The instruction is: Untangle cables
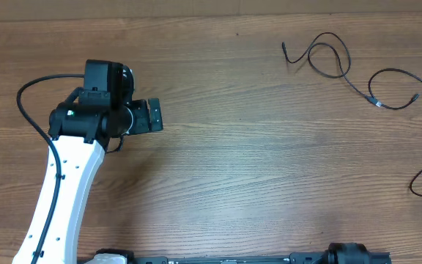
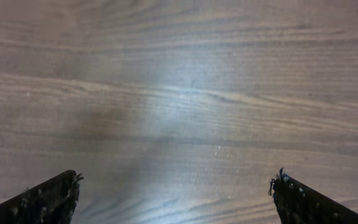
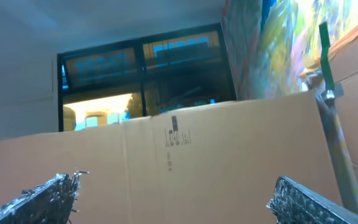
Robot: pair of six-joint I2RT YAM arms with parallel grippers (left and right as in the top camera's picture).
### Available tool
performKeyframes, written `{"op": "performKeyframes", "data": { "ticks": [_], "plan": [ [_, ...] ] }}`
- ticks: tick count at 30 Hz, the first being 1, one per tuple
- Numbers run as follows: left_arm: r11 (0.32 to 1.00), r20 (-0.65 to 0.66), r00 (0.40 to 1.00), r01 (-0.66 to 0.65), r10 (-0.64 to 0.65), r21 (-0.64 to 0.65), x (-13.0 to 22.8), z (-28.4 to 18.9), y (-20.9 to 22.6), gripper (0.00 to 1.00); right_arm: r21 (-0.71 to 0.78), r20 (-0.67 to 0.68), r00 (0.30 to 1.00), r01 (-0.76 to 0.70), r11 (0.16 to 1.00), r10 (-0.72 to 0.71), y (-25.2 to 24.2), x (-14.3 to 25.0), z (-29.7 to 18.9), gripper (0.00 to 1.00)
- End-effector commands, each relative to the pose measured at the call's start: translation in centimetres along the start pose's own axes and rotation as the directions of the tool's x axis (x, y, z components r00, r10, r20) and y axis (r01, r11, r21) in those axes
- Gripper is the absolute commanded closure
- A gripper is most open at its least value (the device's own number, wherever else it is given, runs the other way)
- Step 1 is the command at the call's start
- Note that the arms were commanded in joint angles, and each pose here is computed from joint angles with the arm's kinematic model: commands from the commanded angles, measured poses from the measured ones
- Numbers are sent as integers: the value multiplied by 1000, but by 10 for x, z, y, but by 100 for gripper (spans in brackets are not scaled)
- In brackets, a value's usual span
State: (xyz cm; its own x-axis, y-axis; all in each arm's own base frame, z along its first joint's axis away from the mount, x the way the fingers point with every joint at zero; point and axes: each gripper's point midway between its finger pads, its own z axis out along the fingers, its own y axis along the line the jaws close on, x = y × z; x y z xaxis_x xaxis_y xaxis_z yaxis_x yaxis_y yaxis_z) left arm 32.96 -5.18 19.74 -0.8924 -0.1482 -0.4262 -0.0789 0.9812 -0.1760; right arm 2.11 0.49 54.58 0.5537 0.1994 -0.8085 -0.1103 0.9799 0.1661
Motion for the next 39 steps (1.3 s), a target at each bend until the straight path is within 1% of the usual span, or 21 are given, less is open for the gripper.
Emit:
{"op": "performKeyframes", "data": {
  "ticks": [1,7,9,12,16,19,22,25,29,33,35,39],
  "plan": [
    [1000,58,998,-30,31,-7,-11,-7,0,0,20,-26,1000,5,1000,-5,-6,14,6,0],
    [998,117,991,-59,58,3,-13,-30,-2,0,36,-95,996,5,999,-1,-13,43,14,0],
    [998,157,986,-63,64,-7,-8,-50,1,0,41,-117,993,5,999,0,-15,53,17,0],
    [998,212,975,-63,66,-17,-5,-73,4,1,43,-125,992,5,999,1,-16,56,18,0],
    [996,315,945,-87,83,-2,1,-110,3,0,44,-132,991,5,999,1,-17,59,19,0],
    [994,379,919,-111,108,-13,11,-136,6,0,45,-135,991,5,999,1,-17,60,19,0],
    [994,417,903,-86,106,-65,26,-157,20,0,42,-123,992,-2,999,7,-16,57,19,0],
    [993,439,893,-72,105,-91,46,-174,30,0,48,-123,991,-45,998,51,-16,57,19,0],
    [994,480,871,-66,102,-92,65,-192,35,0,54,-139,988,-61,997,68,-17,61,18,0],
    [995,526,845,-64,95,-77,70,-205,35,0,-20,-173,983,-73,997,68,-4,67,17,0],
    [995,527,844,-67,95,-71,71,-205,34,0,-65,-180,981,-86,994,73,3,67,17,0],
    [995,513,853,-67,96,-75,74,-203,35,0,-87,-185,979,-99,991,82,6,67,16,0]
  ]
}}
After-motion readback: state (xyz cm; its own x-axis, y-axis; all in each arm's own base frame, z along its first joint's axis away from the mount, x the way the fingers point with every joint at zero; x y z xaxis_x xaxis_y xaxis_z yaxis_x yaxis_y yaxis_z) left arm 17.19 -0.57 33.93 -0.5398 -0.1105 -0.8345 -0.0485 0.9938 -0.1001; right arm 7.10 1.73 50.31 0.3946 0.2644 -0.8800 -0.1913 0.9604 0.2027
